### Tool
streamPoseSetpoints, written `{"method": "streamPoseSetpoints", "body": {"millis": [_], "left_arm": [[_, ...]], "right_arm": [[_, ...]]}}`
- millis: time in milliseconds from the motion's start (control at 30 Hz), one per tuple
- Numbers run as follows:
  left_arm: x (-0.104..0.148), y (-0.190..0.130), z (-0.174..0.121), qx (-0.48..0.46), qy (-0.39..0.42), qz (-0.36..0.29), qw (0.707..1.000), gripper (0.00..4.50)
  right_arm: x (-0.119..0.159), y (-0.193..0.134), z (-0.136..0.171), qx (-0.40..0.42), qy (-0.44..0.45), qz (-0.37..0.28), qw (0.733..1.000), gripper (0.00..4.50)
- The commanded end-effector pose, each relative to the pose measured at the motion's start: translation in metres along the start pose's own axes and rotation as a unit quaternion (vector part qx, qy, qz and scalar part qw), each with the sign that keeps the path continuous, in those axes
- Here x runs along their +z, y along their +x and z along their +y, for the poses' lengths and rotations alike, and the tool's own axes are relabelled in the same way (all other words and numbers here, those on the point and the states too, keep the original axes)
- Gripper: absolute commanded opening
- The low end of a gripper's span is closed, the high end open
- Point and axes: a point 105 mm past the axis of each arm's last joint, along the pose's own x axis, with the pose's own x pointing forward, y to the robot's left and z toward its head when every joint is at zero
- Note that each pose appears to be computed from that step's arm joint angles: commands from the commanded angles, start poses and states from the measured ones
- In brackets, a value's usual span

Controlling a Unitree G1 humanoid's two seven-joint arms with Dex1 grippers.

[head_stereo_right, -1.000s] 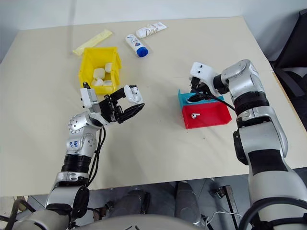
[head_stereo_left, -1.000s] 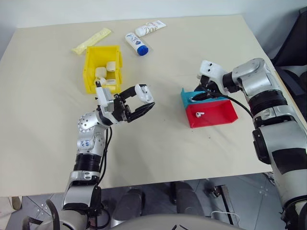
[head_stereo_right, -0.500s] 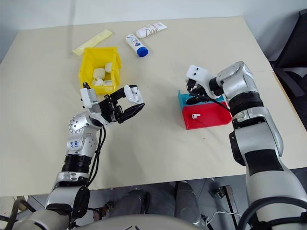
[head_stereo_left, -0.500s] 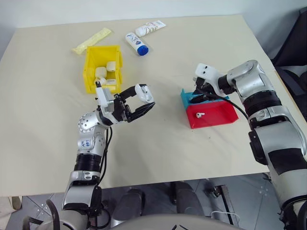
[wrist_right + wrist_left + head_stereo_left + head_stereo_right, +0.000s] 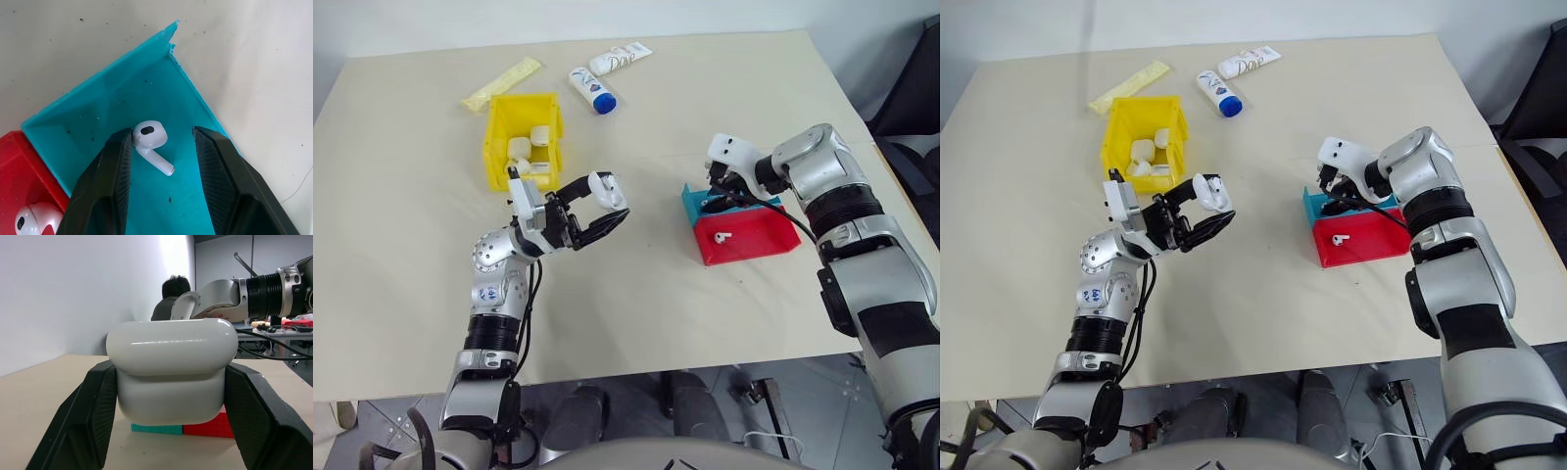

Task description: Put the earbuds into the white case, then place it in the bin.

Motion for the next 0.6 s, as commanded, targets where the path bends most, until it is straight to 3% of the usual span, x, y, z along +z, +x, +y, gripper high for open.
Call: {"method": "streamPoseSetpoints", "body": {"millis": [33,200,300,400,600], "left_arm": [[0.010,0.001,0.000,-0.001,0.022,-0.012,1.000,2.81],[0.010,0.001,0.001,-0.001,0.024,-0.012,1.000,2.81],[0.010,0.001,0.001,0.000,0.024,-0.011,1.000,2.81],[0.010,0.002,0.002,0.000,0.023,-0.012,1.000,2.81],[0.007,0.005,0.001,-0.008,0.017,-0.012,1.000,2.81]], "right_arm": [[0.003,-0.002,-0.002,-0.007,-0.006,0.007,1.000,2.01],[0.005,-0.002,-0.002,-0.005,-0.008,0.007,1.000,2.01],[0.005,-0.002,-0.002,-0.002,-0.007,0.004,1.000,1.43],[0.006,-0.003,-0.001,0.000,-0.008,0.002,1.000,0.49],[0.015,-0.010,-0.004,-0.007,-0.015,-0.031,0.999,0.49]]}}
